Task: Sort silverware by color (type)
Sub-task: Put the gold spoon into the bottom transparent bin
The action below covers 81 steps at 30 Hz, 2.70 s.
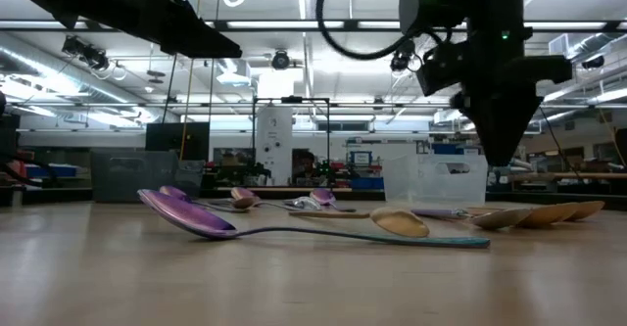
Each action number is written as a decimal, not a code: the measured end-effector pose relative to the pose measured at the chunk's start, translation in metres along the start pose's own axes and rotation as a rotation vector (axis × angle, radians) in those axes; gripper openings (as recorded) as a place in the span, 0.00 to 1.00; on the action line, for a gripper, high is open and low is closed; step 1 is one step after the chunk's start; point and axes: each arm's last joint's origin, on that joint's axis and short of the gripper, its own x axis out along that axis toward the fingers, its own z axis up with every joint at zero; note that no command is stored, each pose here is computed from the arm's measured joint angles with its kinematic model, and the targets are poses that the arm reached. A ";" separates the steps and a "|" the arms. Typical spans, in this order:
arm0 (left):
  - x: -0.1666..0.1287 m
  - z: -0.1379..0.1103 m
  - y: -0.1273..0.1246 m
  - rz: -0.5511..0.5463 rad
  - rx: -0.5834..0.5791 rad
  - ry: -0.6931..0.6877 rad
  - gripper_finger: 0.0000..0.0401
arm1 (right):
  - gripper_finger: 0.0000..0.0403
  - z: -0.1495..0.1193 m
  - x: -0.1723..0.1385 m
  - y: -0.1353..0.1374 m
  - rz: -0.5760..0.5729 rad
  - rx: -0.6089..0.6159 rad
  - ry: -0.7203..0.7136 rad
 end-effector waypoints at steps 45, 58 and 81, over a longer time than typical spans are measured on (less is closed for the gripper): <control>0.000 -0.002 -0.001 -0.002 -0.087 0.023 0.58 | 0.34 -0.035 0.054 0.015 -0.099 -1.563 0.107; 0.000 -0.002 0.000 0.003 -0.087 0.023 0.58 | 0.20 -0.037 0.059 0.019 -0.068 -1.637 0.048; 0.000 -0.002 0.000 0.015 -0.104 0.025 0.58 | 0.03 -0.011 0.035 0.018 0.053 -1.119 -0.197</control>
